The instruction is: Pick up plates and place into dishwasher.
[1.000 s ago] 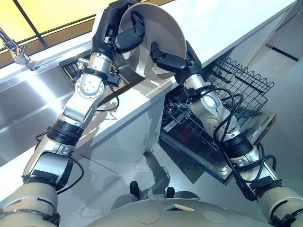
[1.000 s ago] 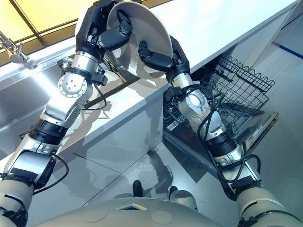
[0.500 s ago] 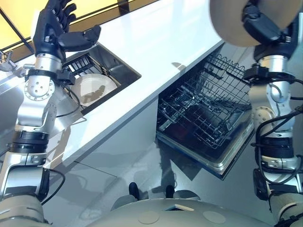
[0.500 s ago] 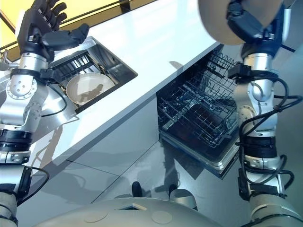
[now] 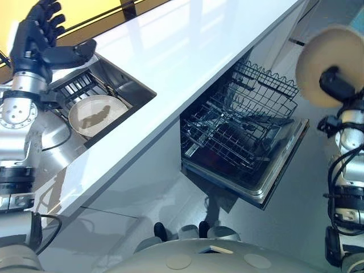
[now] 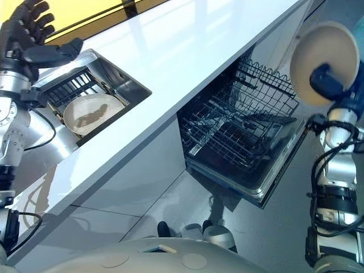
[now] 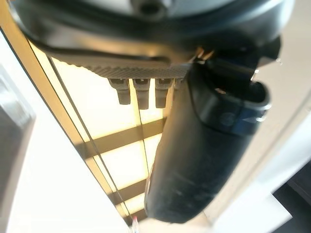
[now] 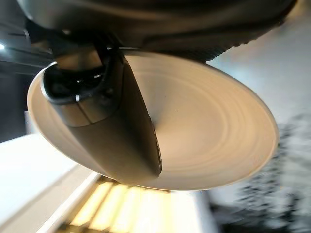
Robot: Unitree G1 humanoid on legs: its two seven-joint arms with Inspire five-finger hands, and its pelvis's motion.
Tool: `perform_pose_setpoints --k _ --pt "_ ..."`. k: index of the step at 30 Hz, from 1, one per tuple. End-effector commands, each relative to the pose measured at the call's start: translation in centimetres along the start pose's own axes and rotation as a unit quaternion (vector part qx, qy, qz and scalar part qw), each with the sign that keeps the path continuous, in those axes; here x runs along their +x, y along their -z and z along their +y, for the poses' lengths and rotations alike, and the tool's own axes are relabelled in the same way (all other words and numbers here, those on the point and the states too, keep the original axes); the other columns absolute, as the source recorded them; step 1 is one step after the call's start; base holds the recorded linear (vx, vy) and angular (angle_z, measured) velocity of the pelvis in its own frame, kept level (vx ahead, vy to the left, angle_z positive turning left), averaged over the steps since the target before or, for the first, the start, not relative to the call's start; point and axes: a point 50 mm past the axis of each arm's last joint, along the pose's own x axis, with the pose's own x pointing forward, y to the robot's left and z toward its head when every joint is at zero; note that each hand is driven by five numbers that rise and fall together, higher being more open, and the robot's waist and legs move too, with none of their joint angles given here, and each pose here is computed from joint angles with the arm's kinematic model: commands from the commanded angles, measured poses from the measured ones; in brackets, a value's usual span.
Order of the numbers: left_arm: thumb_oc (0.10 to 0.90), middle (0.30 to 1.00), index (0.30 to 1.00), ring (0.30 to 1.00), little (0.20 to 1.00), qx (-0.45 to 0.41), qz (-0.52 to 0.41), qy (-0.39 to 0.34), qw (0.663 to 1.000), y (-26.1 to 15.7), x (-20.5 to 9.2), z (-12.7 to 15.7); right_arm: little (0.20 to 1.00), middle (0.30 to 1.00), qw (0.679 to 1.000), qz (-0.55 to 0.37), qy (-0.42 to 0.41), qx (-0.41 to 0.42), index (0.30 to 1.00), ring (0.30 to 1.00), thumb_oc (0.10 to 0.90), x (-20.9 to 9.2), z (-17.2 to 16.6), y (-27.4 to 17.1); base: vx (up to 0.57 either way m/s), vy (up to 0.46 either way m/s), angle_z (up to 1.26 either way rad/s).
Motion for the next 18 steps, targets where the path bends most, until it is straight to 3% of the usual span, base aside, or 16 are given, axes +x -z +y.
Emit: perform_pose_setpoints --k 1,6,18 --pt "0.800 0.900 0.900 0.900 0.900 -0.018 -0.096 -0.053 0.994 -3.7 0.4 3.7 0.200 0.300 0.989 -0.148 -0.022 0.001 0.300 0.300 0.100 1.2 -0.5 -6.4 0.09 -0.037 -0.04" --pt "0.800 0.900 0.900 0.900 0.900 -0.080 -0.055 -0.093 0.991 -1.6 0.3 4.0 0.200 0.300 0.992 -0.110 -0.041 -0.036 0.300 0.300 0.100 1.0 1.0 -4.0 0.05 -0.036 0.01" --pt "0.800 0.900 0.900 0.900 0.900 -0.018 -0.071 -0.121 0.990 -2.2 0.1 5.5 0.200 0.300 0.984 -0.119 -0.087 -0.099 0.300 0.300 0.100 0.8 3.9 -3.2 0.00 -0.018 0.14"
